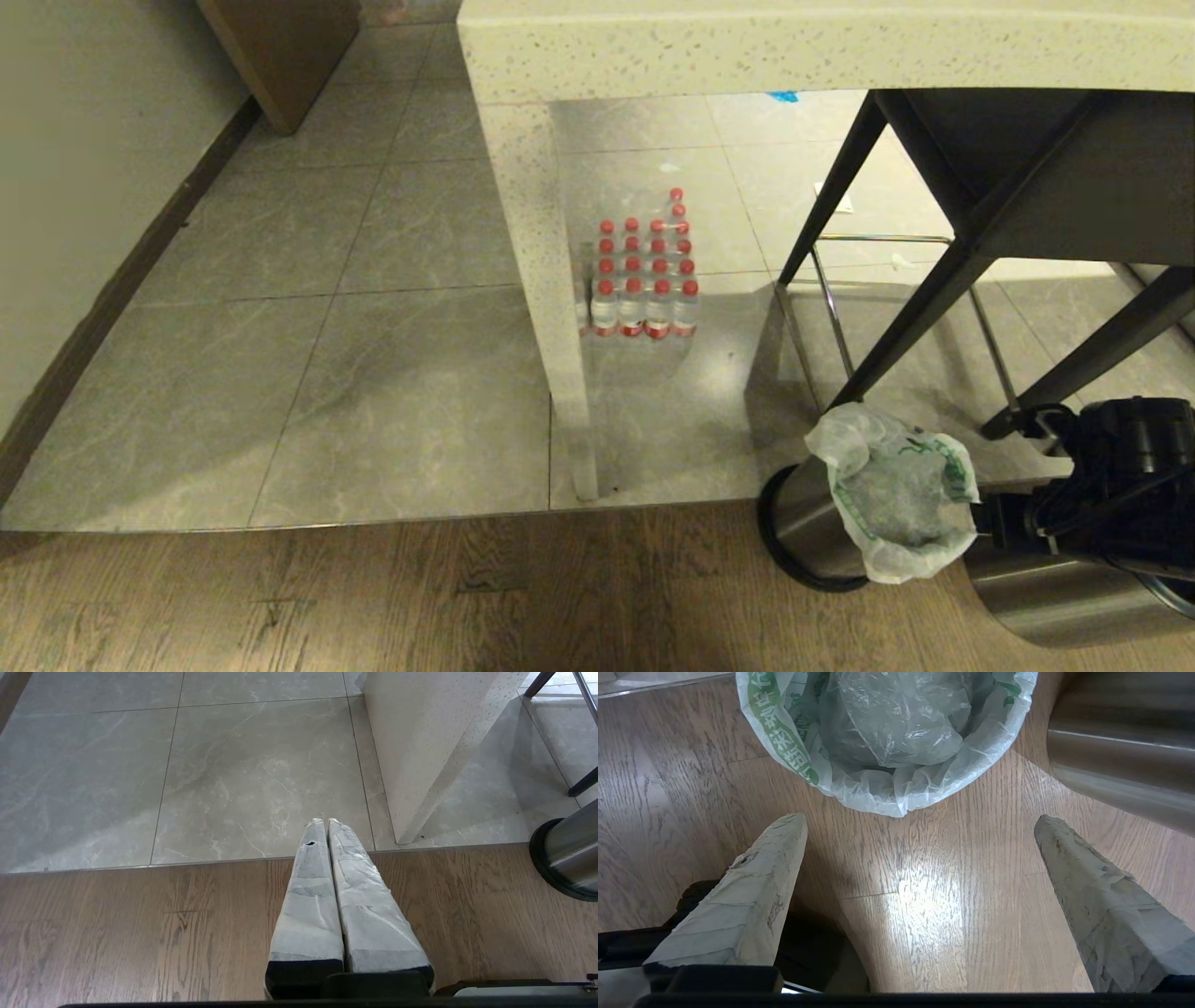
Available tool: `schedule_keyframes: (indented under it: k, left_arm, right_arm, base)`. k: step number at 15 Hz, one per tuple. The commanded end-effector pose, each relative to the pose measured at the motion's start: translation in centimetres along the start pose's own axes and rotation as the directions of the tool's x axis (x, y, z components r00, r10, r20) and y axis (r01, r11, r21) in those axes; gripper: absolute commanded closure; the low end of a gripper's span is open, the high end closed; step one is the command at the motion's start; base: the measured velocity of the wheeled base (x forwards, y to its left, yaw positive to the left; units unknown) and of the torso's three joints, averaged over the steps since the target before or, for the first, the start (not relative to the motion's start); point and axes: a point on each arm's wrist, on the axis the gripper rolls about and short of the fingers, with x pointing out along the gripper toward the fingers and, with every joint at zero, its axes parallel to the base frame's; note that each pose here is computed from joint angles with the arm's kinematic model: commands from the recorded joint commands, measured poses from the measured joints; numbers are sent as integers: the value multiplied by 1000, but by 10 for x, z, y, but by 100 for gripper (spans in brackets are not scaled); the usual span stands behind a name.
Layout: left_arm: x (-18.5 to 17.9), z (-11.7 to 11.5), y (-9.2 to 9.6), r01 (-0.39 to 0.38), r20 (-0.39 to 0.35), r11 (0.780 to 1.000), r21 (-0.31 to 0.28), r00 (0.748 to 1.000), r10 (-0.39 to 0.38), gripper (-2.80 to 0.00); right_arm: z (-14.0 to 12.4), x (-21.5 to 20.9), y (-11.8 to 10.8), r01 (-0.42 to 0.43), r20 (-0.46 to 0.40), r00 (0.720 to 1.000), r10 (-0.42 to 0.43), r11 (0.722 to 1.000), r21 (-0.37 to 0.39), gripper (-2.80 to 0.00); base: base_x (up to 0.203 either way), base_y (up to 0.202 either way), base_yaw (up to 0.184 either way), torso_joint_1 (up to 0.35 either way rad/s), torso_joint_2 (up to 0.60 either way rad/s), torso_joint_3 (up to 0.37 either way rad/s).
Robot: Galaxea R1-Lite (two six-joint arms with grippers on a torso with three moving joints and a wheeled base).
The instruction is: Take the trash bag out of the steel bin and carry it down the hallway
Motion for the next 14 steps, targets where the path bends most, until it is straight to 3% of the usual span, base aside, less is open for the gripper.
schedule_keyframes:
  k: [1,14]
  left_arm:
    - [0,0,0,0,1,1000,0,1000,0,0]
    - [0,0,0,0,2,1000,0,1000,0,0]
  right_arm:
    - [-192,-204,10,-99,663,742,96,995,-34,-280]
    - [-192,-204,10,-99,663,742,96,995,-34,-280]
  base:
    - [0,0,0,0,0,0]
    - [0,0,0,0,0,0]
